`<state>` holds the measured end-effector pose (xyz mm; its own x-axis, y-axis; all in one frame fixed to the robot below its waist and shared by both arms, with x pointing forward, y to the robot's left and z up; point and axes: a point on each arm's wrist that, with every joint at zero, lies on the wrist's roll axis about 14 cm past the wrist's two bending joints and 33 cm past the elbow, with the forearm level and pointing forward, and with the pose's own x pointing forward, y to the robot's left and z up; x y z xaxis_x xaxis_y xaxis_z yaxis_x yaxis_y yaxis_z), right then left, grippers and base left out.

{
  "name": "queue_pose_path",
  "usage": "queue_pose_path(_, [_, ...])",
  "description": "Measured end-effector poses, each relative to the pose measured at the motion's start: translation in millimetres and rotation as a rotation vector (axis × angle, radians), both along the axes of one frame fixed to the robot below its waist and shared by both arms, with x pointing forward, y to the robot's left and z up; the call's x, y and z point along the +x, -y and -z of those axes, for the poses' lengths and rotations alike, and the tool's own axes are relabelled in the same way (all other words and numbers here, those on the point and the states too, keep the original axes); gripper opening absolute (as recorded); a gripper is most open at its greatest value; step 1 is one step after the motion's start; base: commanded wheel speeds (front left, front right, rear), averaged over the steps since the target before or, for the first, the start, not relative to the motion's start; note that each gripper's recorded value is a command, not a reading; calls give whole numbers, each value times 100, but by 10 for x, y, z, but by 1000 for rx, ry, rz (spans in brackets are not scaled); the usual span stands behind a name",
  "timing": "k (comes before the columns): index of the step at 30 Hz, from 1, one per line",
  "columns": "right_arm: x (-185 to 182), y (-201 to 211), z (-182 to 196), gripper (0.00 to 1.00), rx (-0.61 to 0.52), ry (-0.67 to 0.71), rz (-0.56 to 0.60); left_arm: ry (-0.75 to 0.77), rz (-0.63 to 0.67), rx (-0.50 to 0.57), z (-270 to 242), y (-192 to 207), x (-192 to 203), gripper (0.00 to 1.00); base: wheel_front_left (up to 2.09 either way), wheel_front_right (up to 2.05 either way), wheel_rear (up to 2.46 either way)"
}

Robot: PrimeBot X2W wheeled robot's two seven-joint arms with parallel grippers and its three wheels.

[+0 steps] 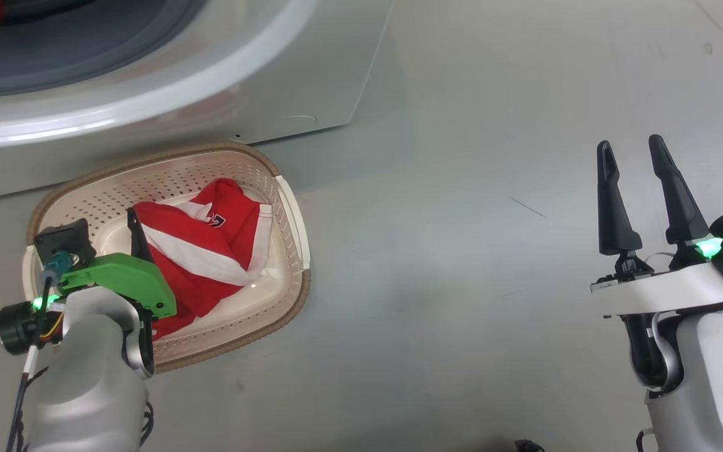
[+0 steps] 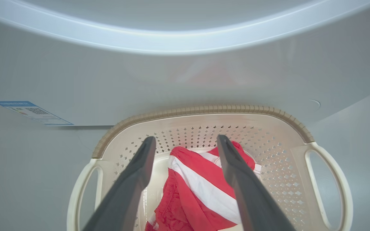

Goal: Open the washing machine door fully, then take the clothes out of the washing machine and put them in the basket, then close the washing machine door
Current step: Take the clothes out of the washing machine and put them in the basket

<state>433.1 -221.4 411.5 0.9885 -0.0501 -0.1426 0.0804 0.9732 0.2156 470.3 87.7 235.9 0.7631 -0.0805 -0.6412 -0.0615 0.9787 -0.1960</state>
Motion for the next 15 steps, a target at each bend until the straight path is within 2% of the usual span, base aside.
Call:
queue_pose_path(9, [20, -111, -116, 100, -15, 30, -52, 174, -29, -45, -568, -76, 234, 100, 0, 0, 0])
queue_pose_path(15, [-19, -229, -181, 100, -13, 44, -87, 394, -55, -77, -1283, -158, 469, 100, 0, 0, 0])
